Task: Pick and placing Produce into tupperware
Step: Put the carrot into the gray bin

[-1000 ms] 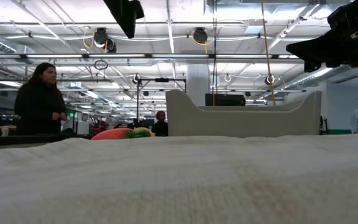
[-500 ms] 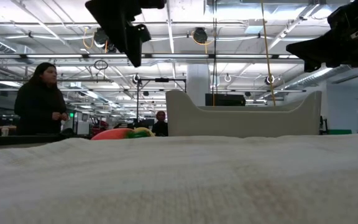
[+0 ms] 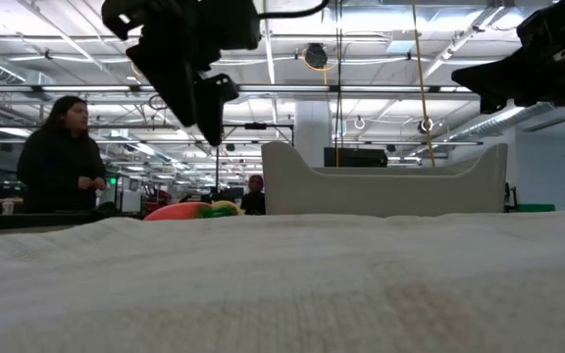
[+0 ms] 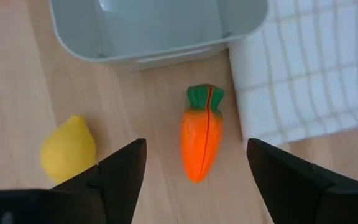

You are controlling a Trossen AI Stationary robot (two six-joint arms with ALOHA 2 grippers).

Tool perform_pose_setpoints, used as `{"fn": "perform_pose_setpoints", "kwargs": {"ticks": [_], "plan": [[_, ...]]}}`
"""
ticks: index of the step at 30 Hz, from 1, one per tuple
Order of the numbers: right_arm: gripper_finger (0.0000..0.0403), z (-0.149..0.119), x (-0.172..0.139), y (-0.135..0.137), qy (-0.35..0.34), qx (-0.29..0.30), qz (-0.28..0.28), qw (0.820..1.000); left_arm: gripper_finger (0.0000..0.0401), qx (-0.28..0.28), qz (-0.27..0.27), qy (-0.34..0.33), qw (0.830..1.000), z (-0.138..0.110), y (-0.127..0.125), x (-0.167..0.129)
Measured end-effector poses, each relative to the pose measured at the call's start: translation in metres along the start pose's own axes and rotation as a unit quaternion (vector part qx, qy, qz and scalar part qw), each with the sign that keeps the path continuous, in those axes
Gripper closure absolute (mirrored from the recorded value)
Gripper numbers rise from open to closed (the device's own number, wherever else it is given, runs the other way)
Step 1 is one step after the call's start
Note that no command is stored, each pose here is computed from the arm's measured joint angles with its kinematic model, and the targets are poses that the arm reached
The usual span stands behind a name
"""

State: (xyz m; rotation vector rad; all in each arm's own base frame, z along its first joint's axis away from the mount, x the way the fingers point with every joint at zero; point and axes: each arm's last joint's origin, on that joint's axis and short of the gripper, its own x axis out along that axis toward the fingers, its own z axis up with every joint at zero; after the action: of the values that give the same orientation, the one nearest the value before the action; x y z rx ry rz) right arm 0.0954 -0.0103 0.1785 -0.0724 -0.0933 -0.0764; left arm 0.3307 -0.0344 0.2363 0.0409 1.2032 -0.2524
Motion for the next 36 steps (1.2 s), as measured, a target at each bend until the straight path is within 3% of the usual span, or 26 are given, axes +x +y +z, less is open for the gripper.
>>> {"fn": "perform_pose_setpoints", "kwargs": {"ticks": [18,36], "plan": [[0.0403,0.000,0.000,0.000,0.001,0.000,0.000,1.000,0.0119,0.001,-0.027,-0.040,0.999,-0.024,0.002,0.043],[0.0403,-0.002,0.000,0.000,0.011,0.001,0.001,1.000,0.0118,0.001,-0.033,-0.061,0.998,-0.046,0.001,0.068]]}}
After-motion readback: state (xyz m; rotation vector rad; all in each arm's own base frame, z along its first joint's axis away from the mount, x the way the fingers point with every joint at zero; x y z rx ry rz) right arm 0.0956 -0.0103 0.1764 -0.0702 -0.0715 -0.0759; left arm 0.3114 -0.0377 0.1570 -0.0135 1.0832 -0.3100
